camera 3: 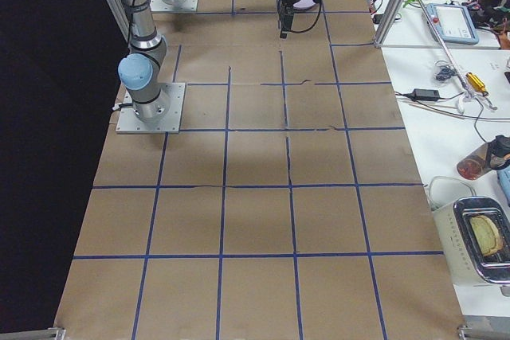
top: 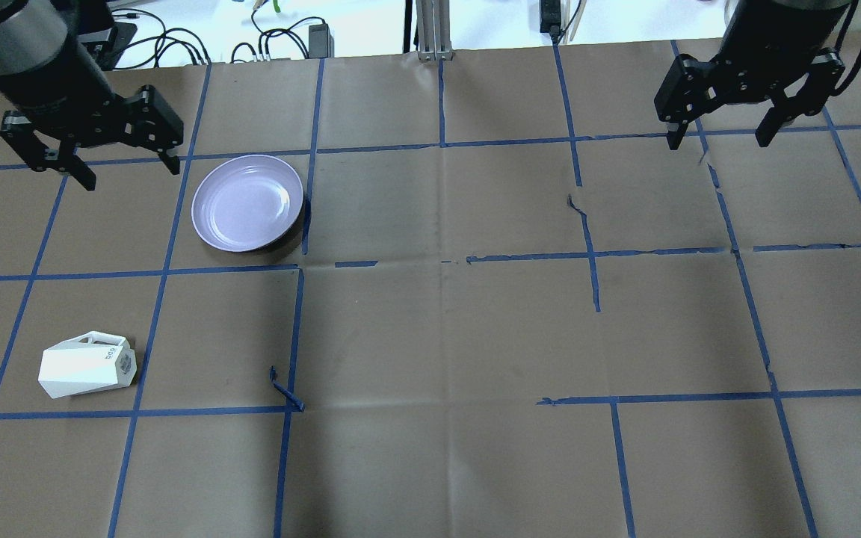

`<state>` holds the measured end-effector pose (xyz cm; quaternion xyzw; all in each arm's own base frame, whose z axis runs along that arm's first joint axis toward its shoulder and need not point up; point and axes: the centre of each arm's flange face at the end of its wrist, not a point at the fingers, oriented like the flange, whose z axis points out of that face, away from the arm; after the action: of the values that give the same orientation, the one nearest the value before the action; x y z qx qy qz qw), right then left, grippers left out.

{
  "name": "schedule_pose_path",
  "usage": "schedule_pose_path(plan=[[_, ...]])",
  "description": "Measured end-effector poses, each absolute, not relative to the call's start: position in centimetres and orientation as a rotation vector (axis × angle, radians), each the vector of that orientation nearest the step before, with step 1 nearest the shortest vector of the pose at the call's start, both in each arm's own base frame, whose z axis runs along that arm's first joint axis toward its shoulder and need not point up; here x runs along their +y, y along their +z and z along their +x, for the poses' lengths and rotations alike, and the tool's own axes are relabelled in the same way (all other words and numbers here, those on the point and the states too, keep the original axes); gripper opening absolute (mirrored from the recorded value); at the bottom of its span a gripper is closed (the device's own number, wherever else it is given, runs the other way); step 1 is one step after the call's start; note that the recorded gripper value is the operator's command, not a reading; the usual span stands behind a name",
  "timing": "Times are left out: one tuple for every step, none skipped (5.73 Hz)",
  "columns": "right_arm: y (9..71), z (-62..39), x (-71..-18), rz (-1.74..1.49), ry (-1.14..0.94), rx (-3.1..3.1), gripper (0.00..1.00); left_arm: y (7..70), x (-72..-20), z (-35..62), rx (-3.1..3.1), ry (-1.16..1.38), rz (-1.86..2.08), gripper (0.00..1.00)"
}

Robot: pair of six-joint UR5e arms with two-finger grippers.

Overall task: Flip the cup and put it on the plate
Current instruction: 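Raise the left gripper away from the white plate and swing it outward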

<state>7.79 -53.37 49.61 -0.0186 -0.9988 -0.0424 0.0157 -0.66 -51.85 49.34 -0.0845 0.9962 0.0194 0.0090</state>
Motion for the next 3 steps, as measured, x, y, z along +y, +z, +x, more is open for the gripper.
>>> schedule_pose_path(plan=[[49.6, 7.8, -53.4, -0.058, -0.132, -3.107, 1.00, 49.5, -50.8, 5.3, 3.119, 0.078, -0.219, 0.99], [49.6, 7.8, -53.4, -0.058, -0.132, -3.107, 1.00, 49.6, -49.0, 11.8, 3.133, 0.104, -0.172, 0.99], [49.6, 7.8, -53.4, -0.058, -0.132, -3.107, 1.00, 49.6, -46.3, 18.8, 3.152, 0.120, -0.125, 0.99]])
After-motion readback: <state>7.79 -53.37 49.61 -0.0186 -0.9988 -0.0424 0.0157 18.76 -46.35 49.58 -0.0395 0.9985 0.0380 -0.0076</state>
